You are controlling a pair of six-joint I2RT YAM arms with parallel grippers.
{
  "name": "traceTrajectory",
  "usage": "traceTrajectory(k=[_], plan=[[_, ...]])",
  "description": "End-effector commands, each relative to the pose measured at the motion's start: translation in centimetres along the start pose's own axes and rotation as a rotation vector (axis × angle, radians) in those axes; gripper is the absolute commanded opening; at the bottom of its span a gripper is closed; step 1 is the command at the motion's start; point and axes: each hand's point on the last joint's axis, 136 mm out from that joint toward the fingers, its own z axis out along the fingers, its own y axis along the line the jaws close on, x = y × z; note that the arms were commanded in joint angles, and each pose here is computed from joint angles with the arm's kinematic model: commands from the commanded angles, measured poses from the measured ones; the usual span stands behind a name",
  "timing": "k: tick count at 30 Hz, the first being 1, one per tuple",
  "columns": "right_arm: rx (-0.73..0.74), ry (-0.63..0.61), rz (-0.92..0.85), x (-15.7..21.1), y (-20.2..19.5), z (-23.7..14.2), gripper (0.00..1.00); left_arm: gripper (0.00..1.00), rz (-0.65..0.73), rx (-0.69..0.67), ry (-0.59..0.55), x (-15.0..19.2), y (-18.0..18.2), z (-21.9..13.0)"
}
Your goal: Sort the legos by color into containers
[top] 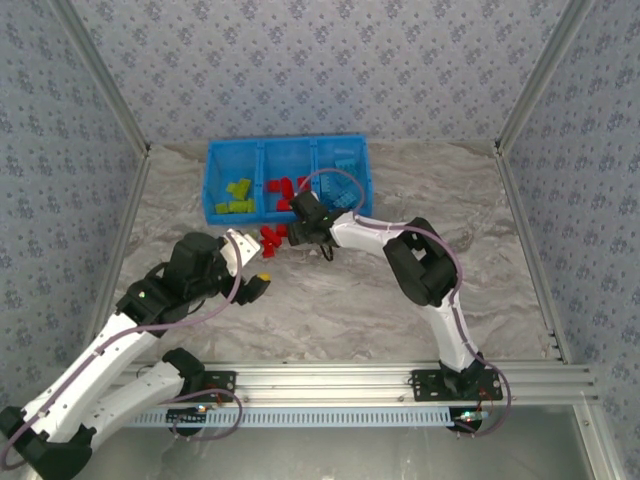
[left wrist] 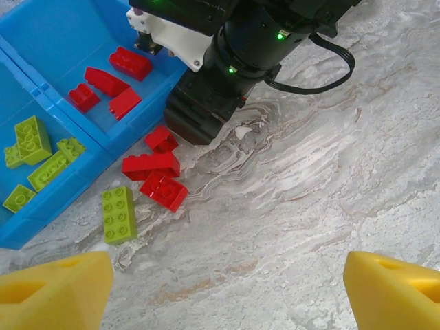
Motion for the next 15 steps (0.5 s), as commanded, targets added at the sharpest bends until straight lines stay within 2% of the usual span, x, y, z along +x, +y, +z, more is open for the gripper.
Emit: traceTrajectory(k=[1, 4, 6, 15], plan=[[-0.034, -0.009, 0.004, -0.4, 1.4, 0.1, 0.75, 0.88, 0.025, 0.018, -0.035, -0.5, -0.4, -0.1], [-0.040, -0.024, -0.003, -0.6, 2.1, -0.3, 0.81, 0.89, 0.023, 0.016, -0.035, -0.5, -0.3, -0.1], [-0.036, -0.032, 0.003, -0.9, 2.2, 0.0, 0.82, 0.90, 0.022, 0.018, -0.034, -0.4, -0.3, -0.1], [-0.008, -0.008, 0.014, -0.5, 2.1, 2.3, 0.72, 0.91, 0.019, 0.013, -0.038, -0.1, -0.1, -0.1]])
